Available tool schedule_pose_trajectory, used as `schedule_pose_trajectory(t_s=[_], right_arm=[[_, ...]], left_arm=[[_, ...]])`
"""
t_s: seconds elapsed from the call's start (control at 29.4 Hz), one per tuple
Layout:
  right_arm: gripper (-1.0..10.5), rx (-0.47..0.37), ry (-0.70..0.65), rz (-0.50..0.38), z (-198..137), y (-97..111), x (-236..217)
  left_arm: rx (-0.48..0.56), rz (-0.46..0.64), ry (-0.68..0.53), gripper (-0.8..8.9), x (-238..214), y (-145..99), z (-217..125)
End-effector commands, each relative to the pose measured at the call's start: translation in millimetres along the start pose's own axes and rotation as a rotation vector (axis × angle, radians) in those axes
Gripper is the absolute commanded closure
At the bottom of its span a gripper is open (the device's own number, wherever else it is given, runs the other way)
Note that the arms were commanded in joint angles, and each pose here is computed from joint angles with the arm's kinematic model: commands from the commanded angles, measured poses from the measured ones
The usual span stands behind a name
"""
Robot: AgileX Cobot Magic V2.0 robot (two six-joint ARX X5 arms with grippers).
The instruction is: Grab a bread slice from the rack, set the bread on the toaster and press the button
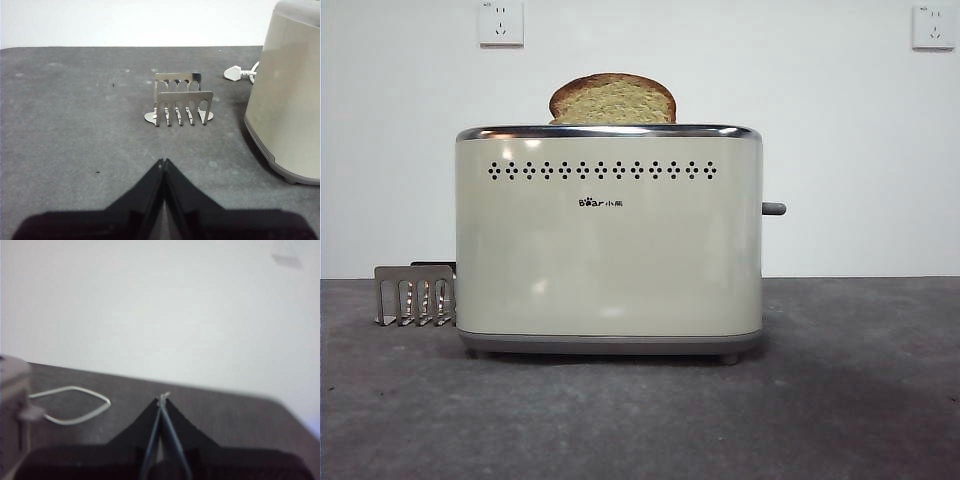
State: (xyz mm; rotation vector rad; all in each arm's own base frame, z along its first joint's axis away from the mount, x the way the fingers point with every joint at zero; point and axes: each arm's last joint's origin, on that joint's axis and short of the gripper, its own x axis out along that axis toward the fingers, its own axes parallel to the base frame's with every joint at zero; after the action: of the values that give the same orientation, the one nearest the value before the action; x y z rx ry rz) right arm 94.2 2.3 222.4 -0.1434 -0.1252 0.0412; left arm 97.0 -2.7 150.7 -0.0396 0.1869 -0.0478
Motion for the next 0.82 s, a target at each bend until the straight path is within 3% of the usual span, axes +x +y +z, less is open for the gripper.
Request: schedule_pose_trajectory(t_s=[0.03, 0.31, 0.54, 0.82], right_arm=[[9.5, 0.113, 0.015, -0.056, -18, -1, -1], [9.5, 0.166, 0.104, -0.104, -52, 2, -3], [9.5, 0.154, 0.315, -0.143, -73, 3, -8], [9.5, 0.142, 0.312, -0.133, -72, 4, -8]], left_arm=[[-0.006, 0.000, 0.006, 8.17, 1, 0, -3], [-0.006, 0.000, 0.006, 8.17, 1, 0, -3], [-0.006, 0.000, 0.008, 8.17, 1, 0, -3], [-0.007, 0.000, 0.018, 8.17, 2, 0, -4]])
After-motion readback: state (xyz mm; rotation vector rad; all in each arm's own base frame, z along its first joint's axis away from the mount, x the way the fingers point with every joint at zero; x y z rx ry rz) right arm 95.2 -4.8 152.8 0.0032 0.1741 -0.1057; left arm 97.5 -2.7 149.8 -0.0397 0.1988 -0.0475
